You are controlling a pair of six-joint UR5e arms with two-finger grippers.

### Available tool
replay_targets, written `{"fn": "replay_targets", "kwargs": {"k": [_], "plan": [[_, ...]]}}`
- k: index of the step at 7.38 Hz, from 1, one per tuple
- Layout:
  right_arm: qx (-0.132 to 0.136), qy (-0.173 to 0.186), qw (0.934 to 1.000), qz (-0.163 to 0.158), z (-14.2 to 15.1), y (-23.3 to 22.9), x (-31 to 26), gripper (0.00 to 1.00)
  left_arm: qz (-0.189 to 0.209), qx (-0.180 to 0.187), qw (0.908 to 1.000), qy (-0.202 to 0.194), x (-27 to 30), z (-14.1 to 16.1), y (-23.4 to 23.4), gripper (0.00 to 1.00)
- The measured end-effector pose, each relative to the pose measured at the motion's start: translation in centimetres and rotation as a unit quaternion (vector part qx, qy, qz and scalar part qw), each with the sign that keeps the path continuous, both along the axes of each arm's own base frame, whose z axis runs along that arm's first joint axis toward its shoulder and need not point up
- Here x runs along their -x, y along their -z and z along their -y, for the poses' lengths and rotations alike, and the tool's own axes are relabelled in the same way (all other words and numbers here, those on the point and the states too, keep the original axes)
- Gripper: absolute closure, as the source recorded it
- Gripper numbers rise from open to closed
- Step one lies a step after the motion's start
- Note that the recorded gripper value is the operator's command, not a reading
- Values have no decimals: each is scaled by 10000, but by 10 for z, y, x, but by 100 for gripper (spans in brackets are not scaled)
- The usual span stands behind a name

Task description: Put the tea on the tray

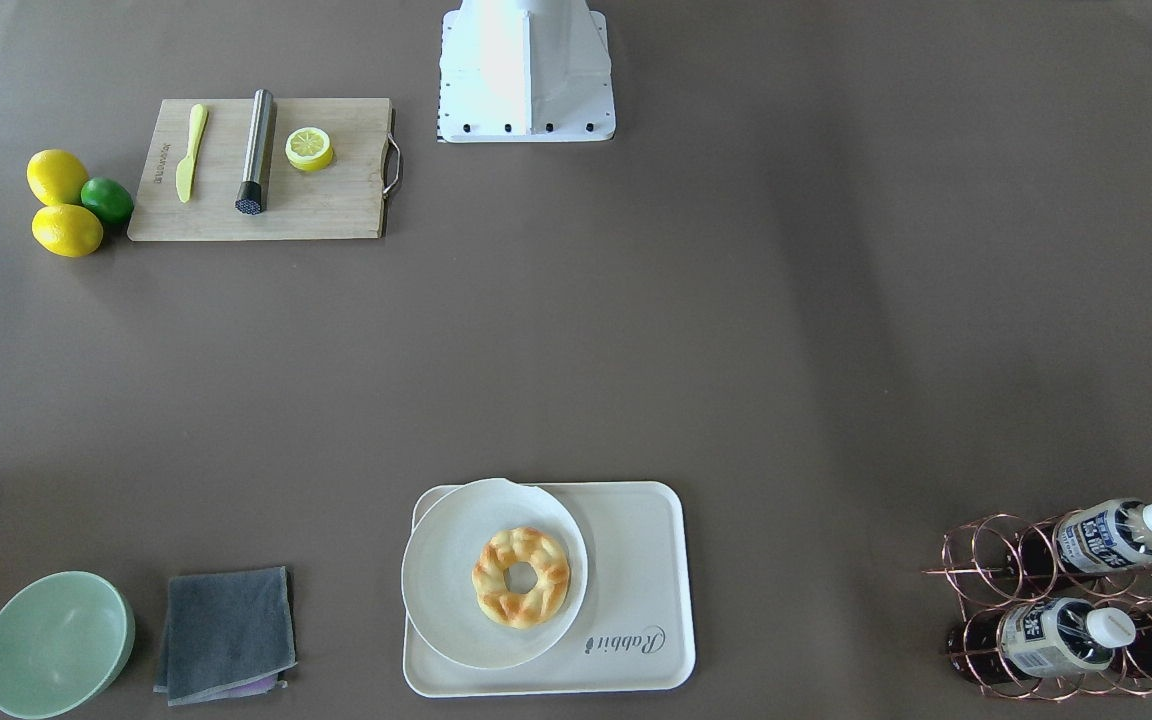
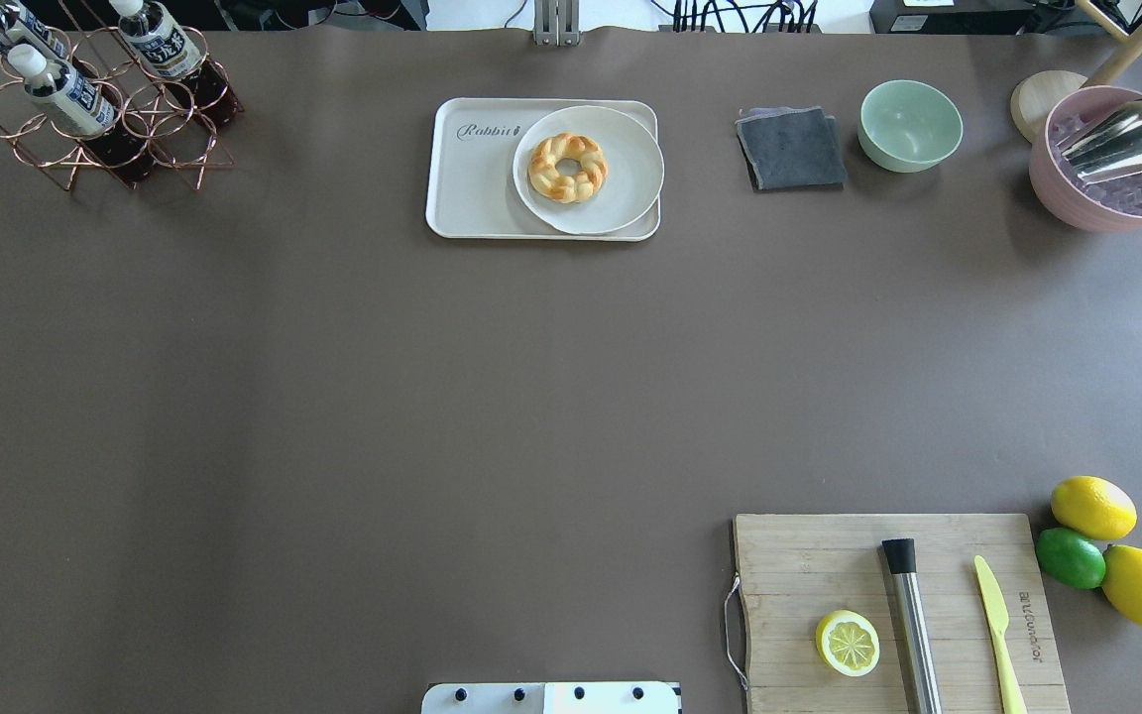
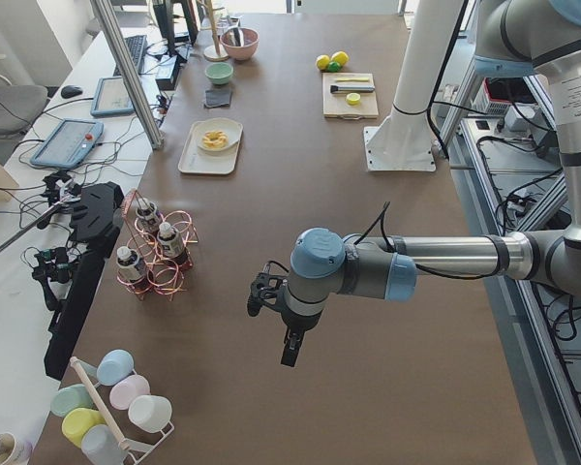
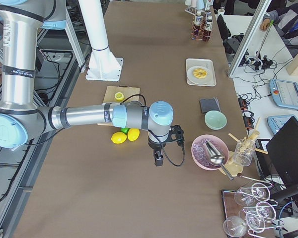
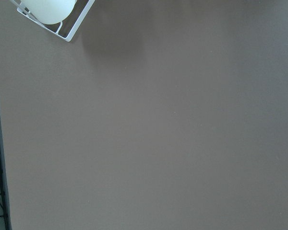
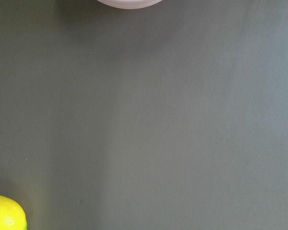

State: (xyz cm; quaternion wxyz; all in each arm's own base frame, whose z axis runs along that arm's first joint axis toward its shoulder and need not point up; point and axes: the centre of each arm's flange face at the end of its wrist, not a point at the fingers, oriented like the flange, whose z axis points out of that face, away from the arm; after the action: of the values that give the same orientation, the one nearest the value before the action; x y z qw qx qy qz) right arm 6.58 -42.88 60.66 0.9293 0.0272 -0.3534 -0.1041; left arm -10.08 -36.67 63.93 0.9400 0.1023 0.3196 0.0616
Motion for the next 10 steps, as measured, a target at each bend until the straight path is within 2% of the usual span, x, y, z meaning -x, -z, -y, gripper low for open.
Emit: {"fn": "replay_targets", "kwargs": {"k": [3, 5, 7, 9, 10], "plan": [[14, 0, 10000, 35, -1, -1, 1, 0, -101, -111, 9999, 6, -2, 6, 10, 3], [-18, 62, 10000, 37, 2, 2, 7, 0, -169, -330, 9992, -172, -18, 33, 33, 3], [-157, 129, 9998, 52, 3, 2, 13, 0, -342, -348, 9987, 160, -41, 78, 72, 2], [-203, 141, 9995, 202, 3, -3, 16, 0, -541, -858, 9942, 355, -66, 123, 118, 3], [-206, 145, 9993, 274, 3, -3, 17, 0, -755, -1046, 9899, 595, -83, 147, 139, 3]]}}
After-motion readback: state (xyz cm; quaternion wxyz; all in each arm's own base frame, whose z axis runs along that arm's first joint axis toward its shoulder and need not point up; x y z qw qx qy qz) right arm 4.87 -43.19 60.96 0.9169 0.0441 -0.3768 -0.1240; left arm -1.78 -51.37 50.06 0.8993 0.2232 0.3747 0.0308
